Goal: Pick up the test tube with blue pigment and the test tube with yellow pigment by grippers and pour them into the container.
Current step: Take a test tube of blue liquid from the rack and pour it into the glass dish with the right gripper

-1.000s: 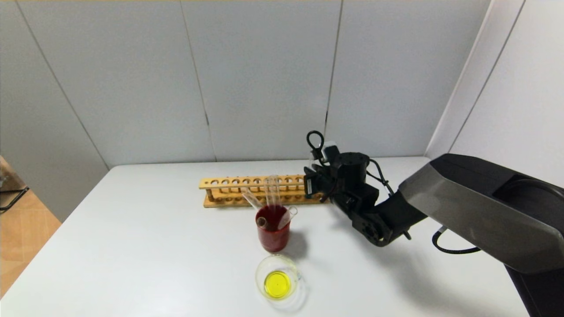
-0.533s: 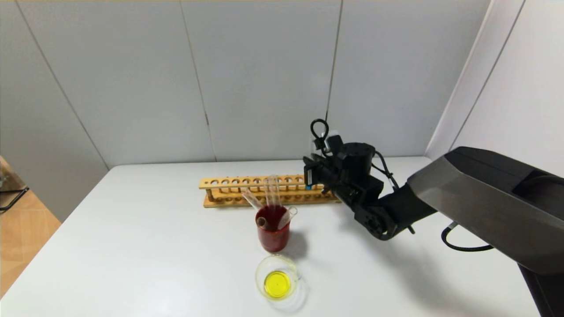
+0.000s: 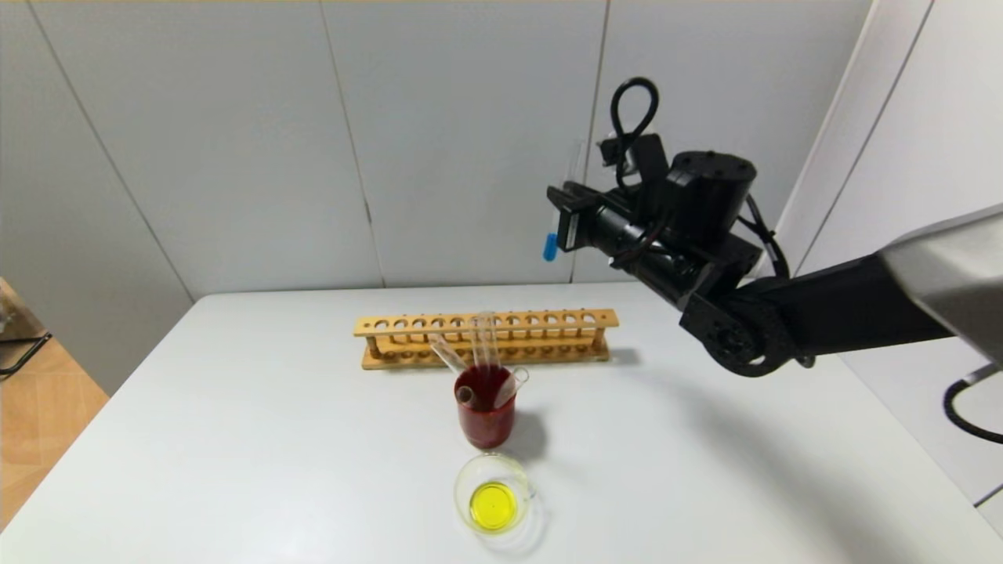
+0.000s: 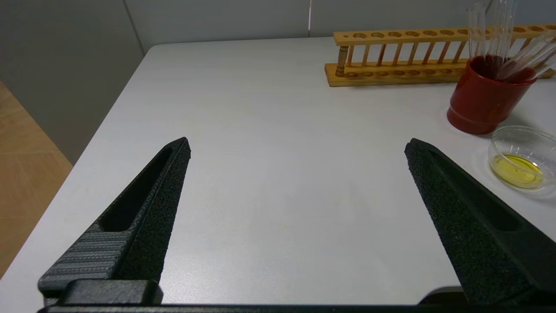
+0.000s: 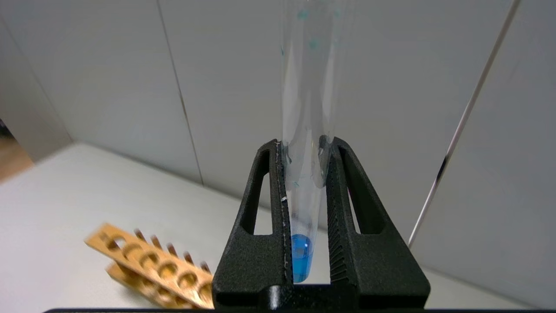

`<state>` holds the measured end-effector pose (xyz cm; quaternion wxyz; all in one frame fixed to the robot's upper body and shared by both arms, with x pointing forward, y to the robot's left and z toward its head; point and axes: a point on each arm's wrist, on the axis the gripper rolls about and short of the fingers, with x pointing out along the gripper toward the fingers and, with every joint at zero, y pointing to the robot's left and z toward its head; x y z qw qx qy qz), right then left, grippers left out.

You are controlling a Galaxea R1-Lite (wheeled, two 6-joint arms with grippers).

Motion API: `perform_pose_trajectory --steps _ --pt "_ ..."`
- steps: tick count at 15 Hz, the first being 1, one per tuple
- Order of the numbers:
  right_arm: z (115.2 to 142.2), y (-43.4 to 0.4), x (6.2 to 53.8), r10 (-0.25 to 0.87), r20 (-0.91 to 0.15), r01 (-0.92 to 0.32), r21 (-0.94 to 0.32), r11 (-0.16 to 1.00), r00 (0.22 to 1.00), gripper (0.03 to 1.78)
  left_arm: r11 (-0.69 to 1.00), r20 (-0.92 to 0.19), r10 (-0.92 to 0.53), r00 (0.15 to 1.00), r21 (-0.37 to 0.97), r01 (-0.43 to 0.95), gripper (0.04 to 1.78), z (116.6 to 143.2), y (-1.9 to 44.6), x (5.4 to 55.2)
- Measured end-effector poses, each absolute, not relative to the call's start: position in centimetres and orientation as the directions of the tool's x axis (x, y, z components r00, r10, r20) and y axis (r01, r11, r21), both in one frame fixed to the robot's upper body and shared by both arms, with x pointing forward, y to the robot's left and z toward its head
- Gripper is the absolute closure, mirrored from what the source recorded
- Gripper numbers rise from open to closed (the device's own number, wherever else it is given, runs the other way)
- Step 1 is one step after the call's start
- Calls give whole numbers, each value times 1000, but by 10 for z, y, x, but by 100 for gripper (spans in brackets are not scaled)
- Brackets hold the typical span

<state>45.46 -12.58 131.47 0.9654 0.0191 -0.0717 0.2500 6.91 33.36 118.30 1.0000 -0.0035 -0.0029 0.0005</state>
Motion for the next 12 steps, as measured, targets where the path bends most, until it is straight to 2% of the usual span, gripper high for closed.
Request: perform_pose_trajectory --steps 3,5,9,12 --pt "1337 -139 429 493 169 -497 -19 867 853 149 1000 6 1 1000 -7 -1 7 1183 334 69" --pt "1335 -152 409 520 130 -513 -84 854 844 149 1000 6 1 1000 -8 -1 7 1183 334 69" --pt "1304 -176 359 573 -16 -559 -244 792 819 149 1000 6 1 1000 -7 -1 7 1183 334 69" --pt "1276 -189 324 592 -130 -588 -400 703 796 149 1000 6 1 1000 -7 -1 7 1183 334 69"
